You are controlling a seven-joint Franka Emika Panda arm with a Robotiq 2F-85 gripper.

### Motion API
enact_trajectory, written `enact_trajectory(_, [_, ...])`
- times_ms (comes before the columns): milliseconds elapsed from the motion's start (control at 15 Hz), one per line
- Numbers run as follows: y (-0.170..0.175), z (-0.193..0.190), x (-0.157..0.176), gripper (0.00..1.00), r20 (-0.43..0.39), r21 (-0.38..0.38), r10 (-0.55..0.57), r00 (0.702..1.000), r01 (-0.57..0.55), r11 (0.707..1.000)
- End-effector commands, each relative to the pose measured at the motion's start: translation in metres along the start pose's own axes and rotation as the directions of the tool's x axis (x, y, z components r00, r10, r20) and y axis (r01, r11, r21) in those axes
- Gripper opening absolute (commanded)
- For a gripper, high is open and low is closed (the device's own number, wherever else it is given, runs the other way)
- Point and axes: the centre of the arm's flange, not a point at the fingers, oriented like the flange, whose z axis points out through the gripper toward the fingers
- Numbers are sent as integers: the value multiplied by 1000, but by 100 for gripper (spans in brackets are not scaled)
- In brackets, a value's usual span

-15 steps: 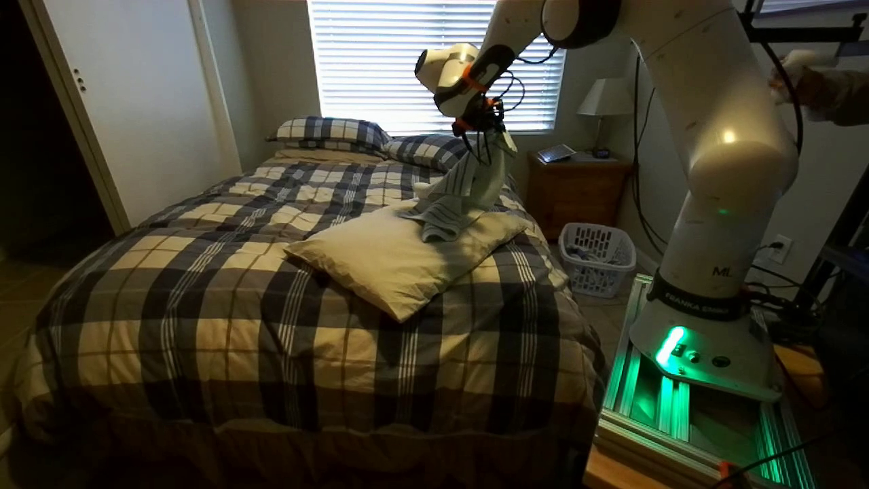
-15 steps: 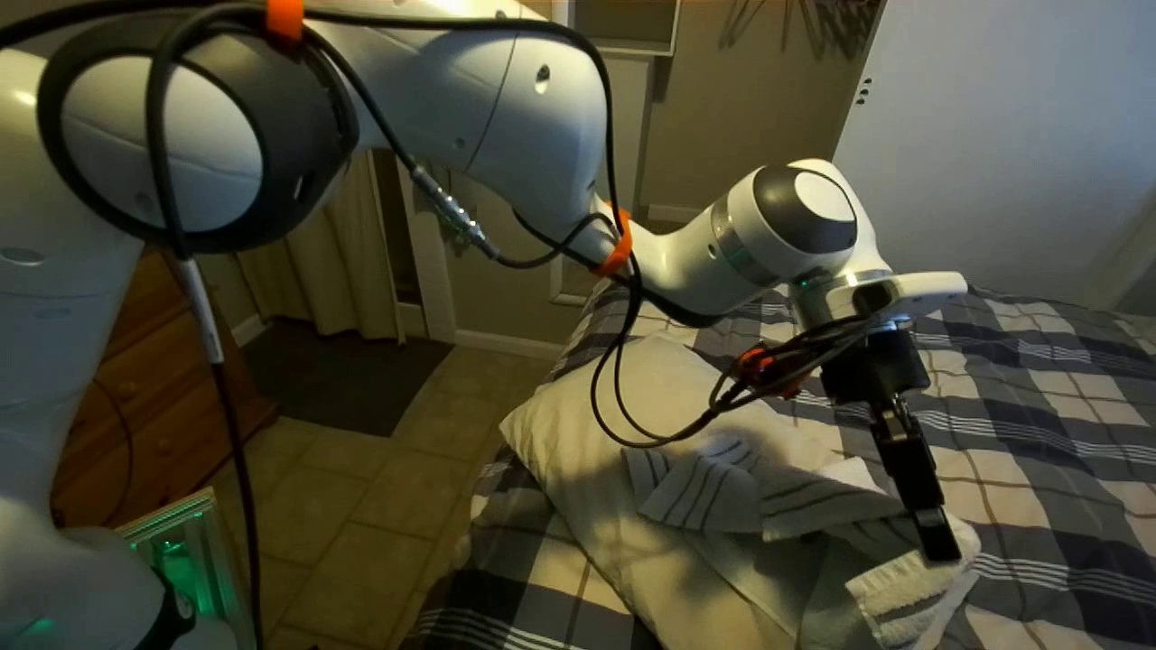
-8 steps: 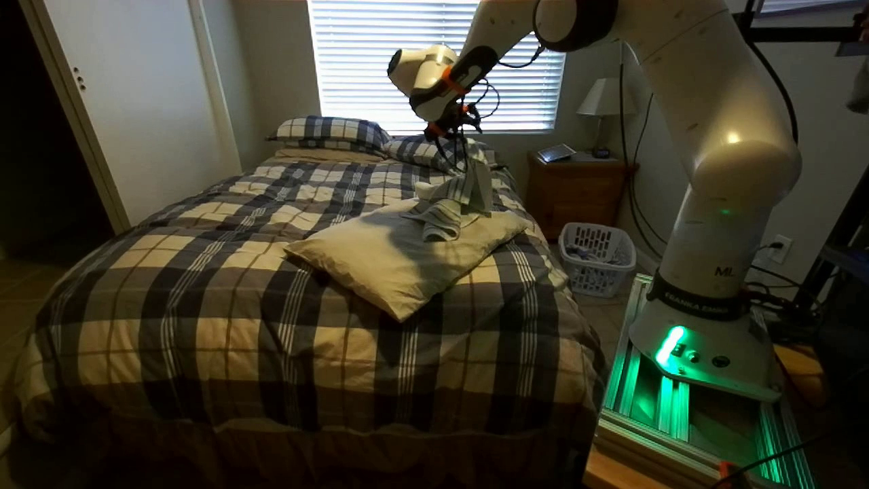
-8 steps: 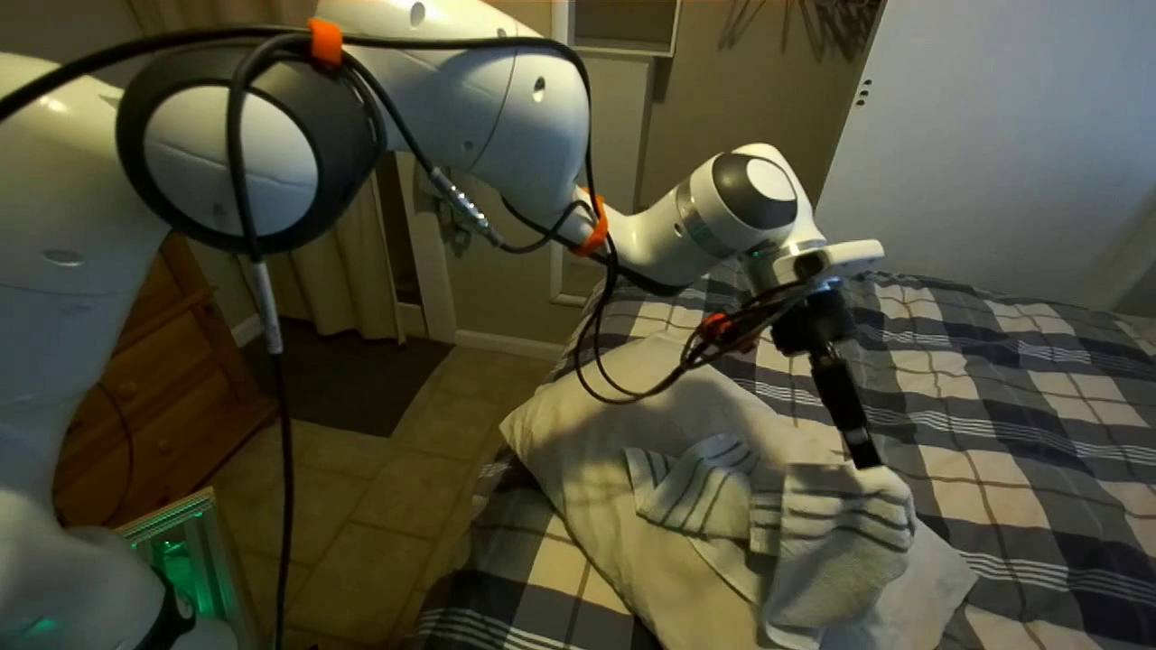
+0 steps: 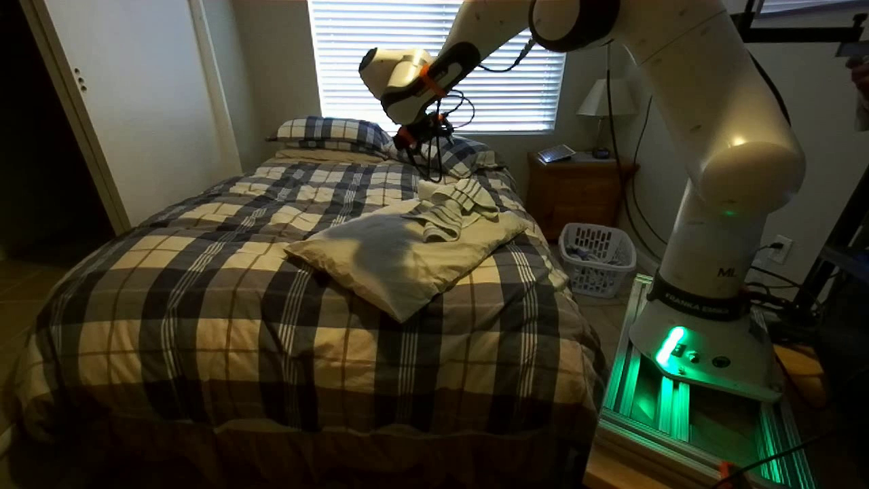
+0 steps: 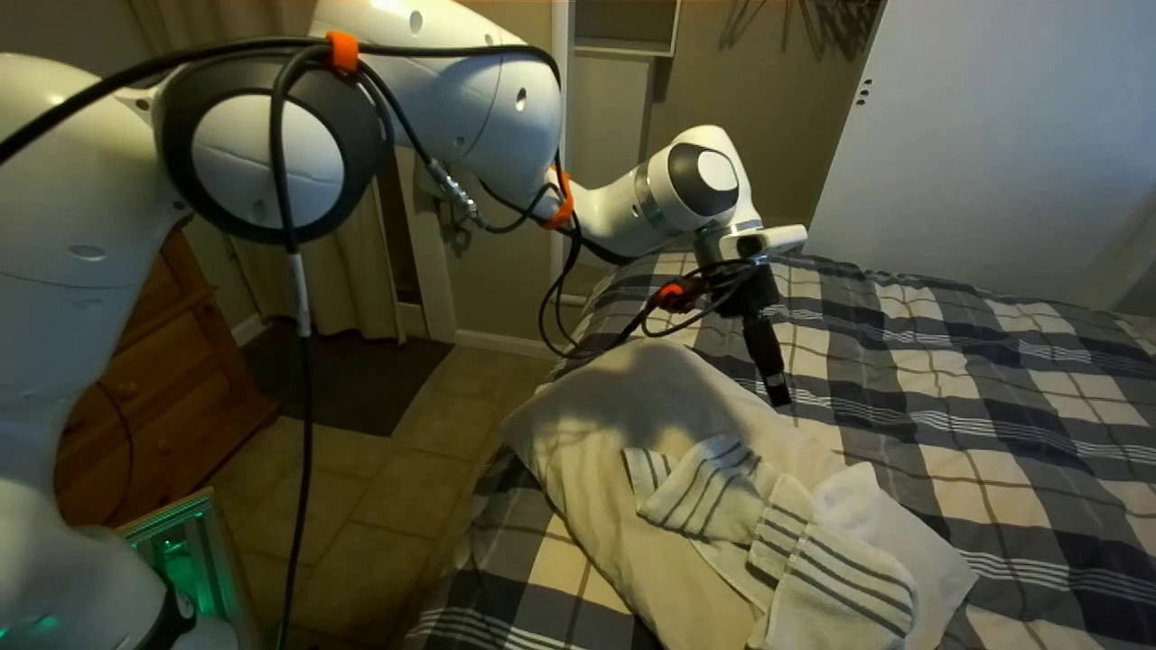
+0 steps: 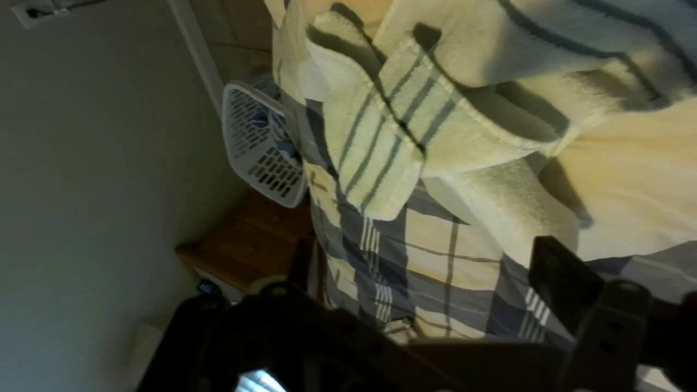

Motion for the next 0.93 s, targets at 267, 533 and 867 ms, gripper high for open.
enact_trajectory(267, [-43,40,-5,100,23,365,-169,985,149,919])
enact_trajectory(533, [-73,56,-19,100,104,478,-281,954,200,855])
enact_trajectory(867, [-107,84,-42,100,159,459,-420,894,310,833])
